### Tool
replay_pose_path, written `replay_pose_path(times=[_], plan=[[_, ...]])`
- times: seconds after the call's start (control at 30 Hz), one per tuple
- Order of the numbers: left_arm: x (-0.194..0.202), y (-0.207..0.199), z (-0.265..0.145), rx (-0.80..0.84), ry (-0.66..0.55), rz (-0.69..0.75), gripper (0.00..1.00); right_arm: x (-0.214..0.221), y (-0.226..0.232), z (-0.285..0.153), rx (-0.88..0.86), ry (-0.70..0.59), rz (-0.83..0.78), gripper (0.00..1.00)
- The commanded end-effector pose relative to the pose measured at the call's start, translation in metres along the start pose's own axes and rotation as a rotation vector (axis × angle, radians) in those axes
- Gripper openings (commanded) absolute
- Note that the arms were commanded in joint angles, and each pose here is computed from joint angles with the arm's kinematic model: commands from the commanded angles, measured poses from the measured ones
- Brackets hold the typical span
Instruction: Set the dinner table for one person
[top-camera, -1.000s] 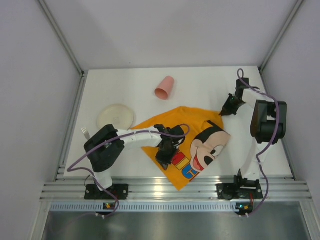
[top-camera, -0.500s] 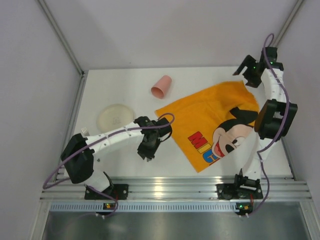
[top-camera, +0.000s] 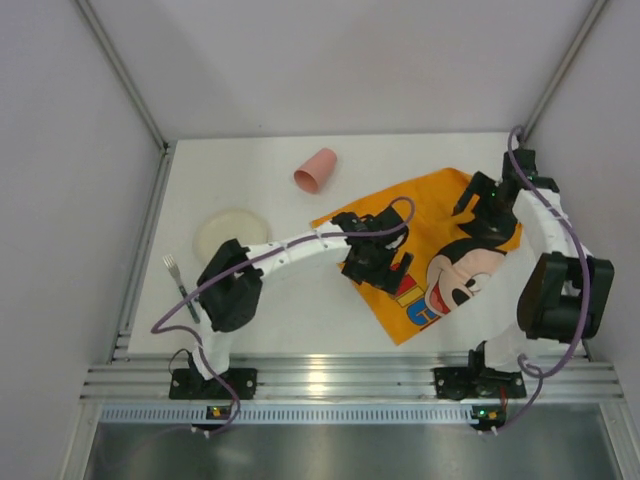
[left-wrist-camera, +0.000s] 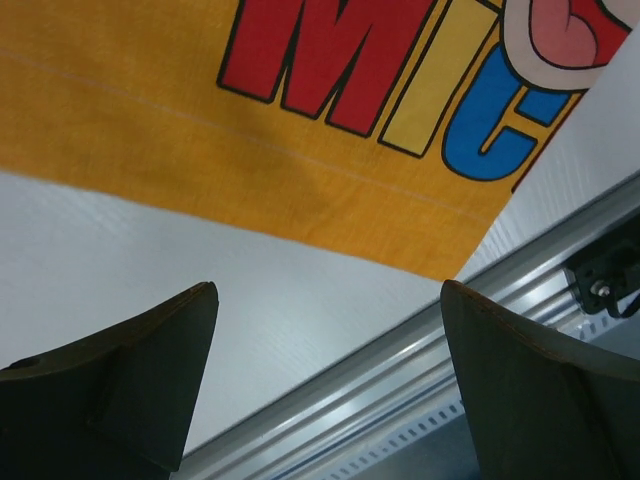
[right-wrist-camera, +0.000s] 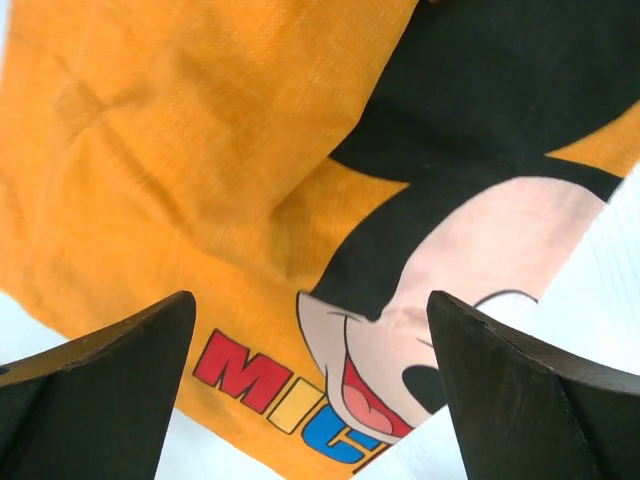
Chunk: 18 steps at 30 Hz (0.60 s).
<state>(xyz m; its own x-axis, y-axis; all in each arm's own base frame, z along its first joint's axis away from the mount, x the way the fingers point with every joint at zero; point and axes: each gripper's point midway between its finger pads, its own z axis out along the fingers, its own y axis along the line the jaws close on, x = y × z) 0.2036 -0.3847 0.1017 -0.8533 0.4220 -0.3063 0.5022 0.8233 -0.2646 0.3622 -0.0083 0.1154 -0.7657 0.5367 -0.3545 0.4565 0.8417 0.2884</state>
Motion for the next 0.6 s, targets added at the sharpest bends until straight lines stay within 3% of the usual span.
replay_pose_path(times=[0.0, 0.3, 0.43, 0.47, 0.53, 0.57], plan=[[0.015, -0.01, 0.039, -0.016, 0.097, 0.06, 0.98, -0.007, 0.001, -0.032, -0.021, -0.12, 0.016, 1.0], [0.036, 0.006, 0.087, -0.107, 0.17, 0.098, 0.93, 0.007, -0.012, -0.065, 0.005, -0.139, 0.003, 1.0], [0.046, 0.011, 0.101, -0.111, 0.196, 0.119, 0.67, 0.012, -0.024, -0.068, 0.036, -0.138, 0.004, 1.0], [0.052, 0.014, 0.106, -0.114, 0.214, 0.119, 0.5, 0.013, -0.025, -0.068, 0.038, -0.137, 0.004, 1.0], [0.058, 0.015, 0.115, -0.104, 0.227, 0.115, 0.35, 0.015, -0.025, -0.067, 0.036, -0.131, 0.005, 1.0], [0.062, 0.018, 0.119, -0.106, 0.237, 0.112, 0.16, 0.017, -0.026, -0.066, 0.038, -0.124, 0.01, 1.0]])
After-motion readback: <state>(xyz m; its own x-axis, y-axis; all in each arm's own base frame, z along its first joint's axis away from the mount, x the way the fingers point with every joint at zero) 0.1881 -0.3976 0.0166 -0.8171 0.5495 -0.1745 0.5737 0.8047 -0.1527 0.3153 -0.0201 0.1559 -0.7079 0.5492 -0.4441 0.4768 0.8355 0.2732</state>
